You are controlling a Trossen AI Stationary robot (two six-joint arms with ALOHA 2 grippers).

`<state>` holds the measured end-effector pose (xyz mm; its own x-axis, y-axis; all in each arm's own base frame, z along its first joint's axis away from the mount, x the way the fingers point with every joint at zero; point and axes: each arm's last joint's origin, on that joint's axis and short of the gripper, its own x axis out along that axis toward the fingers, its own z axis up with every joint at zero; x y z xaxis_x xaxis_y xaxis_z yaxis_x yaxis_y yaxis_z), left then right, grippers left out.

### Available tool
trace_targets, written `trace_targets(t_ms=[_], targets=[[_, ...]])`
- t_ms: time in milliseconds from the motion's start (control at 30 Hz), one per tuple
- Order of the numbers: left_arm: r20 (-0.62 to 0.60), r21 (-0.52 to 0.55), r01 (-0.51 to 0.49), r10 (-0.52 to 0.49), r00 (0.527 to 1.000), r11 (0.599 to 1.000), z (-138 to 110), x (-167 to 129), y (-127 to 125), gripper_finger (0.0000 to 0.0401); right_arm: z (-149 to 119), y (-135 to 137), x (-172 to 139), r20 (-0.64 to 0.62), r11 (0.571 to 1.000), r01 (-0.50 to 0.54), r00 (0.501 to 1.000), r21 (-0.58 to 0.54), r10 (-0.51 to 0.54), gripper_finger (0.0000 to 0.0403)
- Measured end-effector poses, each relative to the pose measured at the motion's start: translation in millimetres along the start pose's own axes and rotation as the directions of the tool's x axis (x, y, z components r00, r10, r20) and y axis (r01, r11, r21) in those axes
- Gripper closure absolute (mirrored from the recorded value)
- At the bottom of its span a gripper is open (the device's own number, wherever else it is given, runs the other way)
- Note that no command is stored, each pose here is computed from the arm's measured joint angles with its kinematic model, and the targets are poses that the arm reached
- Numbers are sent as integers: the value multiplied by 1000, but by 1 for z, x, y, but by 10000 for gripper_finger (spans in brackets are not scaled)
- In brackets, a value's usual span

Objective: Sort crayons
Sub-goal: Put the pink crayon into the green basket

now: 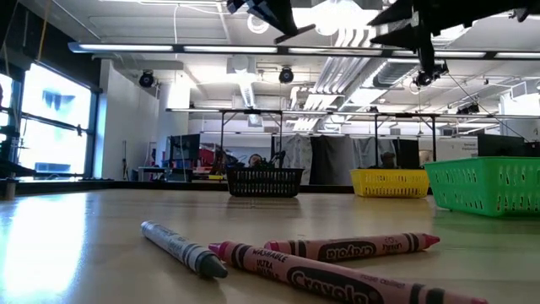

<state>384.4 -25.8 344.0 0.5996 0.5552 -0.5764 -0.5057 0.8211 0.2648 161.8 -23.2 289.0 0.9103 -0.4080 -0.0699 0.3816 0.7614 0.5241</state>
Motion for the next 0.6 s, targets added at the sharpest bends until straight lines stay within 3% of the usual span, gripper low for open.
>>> trace_targets(t_ms=[133, 400, 600], targets=[[36, -3, 9, -8, 999, 1000, 4, 2, -1, 401, -3, 1, 0, 52, 992, -113, 993, 47, 110, 274], [148, -39, 53, -46, 988, 998, 19, 5, 1, 401, -4, 7, 7, 65, 983, -174, 983, 59, 170, 274], [204, -109, 108, -84, 975, 988, 24, 28, -8, 401, -5, 15, 10, 78, 969, -242, 968, 53, 237, 273]])
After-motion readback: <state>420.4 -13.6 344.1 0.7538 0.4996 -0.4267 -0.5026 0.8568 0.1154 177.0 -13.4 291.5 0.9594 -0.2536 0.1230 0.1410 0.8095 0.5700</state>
